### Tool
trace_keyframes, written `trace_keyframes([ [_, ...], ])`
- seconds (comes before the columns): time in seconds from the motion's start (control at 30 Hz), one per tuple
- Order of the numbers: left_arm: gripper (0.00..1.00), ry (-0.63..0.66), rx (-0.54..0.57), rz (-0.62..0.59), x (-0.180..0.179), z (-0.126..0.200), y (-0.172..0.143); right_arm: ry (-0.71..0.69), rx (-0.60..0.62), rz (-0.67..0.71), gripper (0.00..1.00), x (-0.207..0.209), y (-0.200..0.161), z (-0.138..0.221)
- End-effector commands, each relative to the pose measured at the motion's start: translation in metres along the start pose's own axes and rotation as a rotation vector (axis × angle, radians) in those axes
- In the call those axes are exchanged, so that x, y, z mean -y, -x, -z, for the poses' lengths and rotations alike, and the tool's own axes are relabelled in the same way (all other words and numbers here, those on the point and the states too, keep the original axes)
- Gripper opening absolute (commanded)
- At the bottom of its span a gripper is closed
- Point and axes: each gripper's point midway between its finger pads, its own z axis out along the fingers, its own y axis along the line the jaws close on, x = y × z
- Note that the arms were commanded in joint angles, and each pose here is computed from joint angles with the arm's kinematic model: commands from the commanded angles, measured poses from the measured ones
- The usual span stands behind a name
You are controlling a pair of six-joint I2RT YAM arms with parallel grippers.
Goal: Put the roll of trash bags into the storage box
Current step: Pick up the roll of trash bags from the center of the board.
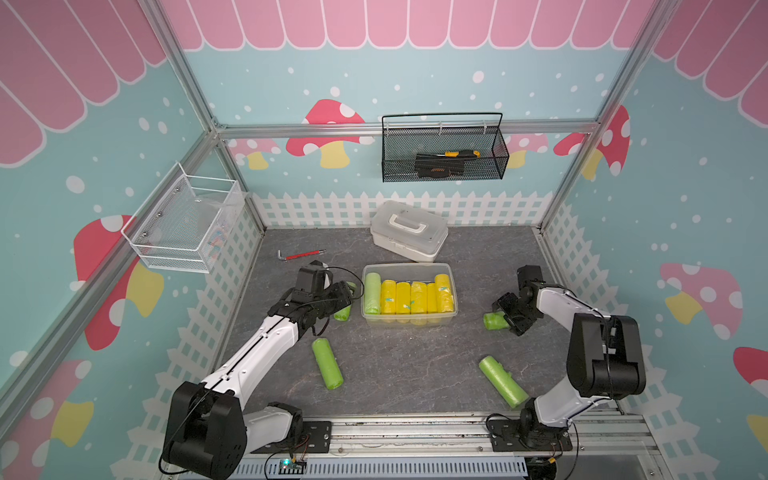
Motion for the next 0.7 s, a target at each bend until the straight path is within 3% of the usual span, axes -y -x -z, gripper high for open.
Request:
trace_keyframes([
  [0.0, 0.62, -0.009, 0.016, 0.005, 0.000, 0.005, 0.001, 0.003, -0.004, 0.054, 0.71, -0.002, 0.004, -0.004],
  [0.4, 0.62, -0.003, 0.024, 0.008, -0.003, 0.008, 0.000, -0.012, -0.021, 0.159, 0.55, -0.001, 0.003, -0.008],
  [0.57, 0.62, -0.002, 0.024, 0.009, -0.003, 0.009, -0.001, -0.024, -0.068, 0.234, 0.53, -0.002, 0.000, -0.012],
  [0.67, 0.62, -0.002, 0.026, 0.013, -0.004, 0.009, -0.001, -0.017, -0.084, 0.254, 0.46, -0.004, -0.001, -0.015],
])
